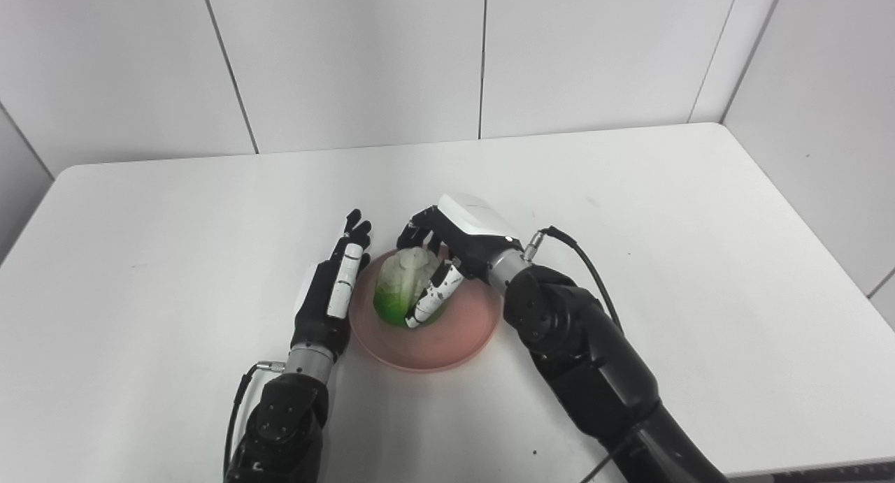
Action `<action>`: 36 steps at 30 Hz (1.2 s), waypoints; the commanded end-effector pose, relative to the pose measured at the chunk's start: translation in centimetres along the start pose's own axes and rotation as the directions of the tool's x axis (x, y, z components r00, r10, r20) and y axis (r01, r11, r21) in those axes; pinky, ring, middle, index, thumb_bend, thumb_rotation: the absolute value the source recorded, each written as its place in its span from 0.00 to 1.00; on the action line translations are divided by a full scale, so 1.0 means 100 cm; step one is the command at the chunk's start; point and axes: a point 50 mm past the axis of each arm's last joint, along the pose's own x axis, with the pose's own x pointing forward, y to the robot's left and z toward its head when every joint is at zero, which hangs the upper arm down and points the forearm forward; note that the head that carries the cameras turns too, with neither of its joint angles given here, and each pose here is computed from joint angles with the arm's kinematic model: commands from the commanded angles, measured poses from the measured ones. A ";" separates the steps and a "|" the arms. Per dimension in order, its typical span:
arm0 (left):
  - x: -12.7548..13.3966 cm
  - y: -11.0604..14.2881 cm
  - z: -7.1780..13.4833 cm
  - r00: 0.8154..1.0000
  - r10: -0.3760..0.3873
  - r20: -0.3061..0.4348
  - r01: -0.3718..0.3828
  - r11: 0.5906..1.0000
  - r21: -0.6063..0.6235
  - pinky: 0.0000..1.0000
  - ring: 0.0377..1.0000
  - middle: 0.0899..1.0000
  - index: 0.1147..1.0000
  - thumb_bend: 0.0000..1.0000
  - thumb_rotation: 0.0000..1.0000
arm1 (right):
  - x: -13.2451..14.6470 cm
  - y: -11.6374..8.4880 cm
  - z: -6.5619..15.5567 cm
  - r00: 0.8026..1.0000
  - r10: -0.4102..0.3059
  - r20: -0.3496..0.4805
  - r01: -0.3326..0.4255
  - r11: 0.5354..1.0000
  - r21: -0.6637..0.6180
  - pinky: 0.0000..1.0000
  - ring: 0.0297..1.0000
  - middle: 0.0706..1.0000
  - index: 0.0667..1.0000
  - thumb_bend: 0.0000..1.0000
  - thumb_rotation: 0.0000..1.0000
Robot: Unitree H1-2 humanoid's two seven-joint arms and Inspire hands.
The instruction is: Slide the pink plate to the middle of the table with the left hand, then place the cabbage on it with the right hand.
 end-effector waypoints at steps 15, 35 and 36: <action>0.010 -0.003 0.023 0.997 0.000 0.078 -0.002 1.000 0.027 0.99 0.99 0.98 0.98 0.72 1.00 | -0.023 -0.024 0.000 0.989 -0.053 0.135 0.075 0.984 -0.164 0.72 0.84 0.86 0.85 0.82 0.44; 0.007 0.014 0.024 0.996 0.000 0.089 0.005 0.998 -0.058 0.95 0.97 0.97 0.98 0.63 1.00 | -0.079 -0.034 -0.023 0.960 -0.239 0.146 0.230 0.970 0.078 0.93 1.00 1.00 1.00 0.88 0.72; 0.006 0.016 0.024 0.996 0.002 0.093 0.003 0.999 -0.054 0.95 0.97 0.97 0.97 0.63 1.00 | -0.080 -0.030 -0.026 0.954 -0.272 0.124 0.256 0.958 0.133 0.88 1.00 1.00 1.00 0.85 0.72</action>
